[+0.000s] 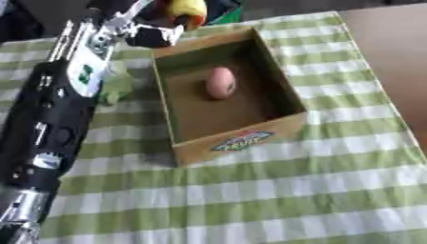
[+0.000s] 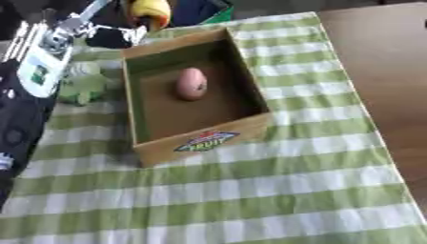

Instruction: Pick up objects on the table and place them in the box.

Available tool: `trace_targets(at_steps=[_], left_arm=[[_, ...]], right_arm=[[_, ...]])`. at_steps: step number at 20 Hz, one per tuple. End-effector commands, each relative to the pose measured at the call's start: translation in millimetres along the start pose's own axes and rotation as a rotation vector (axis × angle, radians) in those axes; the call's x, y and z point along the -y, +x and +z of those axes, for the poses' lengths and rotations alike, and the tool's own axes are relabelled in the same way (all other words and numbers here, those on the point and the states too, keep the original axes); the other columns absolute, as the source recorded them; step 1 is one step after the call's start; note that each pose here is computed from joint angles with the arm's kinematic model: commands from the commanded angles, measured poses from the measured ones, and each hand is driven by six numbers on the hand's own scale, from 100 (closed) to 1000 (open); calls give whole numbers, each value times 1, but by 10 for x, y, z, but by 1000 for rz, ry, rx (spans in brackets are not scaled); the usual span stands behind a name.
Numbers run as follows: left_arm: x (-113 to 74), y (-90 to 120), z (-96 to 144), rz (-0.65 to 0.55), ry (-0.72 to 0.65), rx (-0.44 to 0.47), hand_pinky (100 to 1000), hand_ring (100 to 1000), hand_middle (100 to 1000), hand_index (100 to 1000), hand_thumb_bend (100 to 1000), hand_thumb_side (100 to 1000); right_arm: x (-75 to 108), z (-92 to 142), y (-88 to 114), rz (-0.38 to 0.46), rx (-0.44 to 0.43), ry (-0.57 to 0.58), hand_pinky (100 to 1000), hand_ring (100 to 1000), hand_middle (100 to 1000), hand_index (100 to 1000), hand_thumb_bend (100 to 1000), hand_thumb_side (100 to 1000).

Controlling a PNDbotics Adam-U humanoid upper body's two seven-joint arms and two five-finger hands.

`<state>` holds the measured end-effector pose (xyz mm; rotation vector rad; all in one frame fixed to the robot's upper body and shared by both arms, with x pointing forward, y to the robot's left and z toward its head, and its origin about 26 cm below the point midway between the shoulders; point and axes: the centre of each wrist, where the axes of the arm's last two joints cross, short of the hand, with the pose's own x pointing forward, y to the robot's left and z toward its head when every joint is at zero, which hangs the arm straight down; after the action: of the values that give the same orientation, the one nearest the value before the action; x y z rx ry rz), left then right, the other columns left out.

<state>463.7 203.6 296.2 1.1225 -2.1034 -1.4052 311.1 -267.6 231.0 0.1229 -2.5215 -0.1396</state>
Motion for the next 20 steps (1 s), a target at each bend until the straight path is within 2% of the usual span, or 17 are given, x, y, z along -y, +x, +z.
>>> trace_targets(at_steps=[1,2,5,11,14,20], left_arm=[[10,27,-33,-31,14,9,429,617,549,426,100,263],[63,46,-32,-29,5,14,432,618,550,425,100,235],[197,118,-50,-19,-26,44,437,620,553,425,100,260],[297,206,-103,-40,-86,119,440,630,570,452,100,255],[328,214,-113,-90,-172,153,458,665,607,504,100,247],[365,201,-127,-205,-393,196,501,715,655,538,100,244]], right_arm=[[-22,-46,71,-9,33,7,811,708,470,834,100,812],[-27,-46,70,-12,33,7,811,708,470,834,100,809],[-47,-55,70,-21,37,9,811,707,471,834,100,810],[-66,-64,70,-35,40,5,810,706,471,833,100,799],[-68,-64,69,-38,39,3,811,707,471,834,100,796],[-70,-60,67,-39,34,3,812,707,471,834,100,789]])
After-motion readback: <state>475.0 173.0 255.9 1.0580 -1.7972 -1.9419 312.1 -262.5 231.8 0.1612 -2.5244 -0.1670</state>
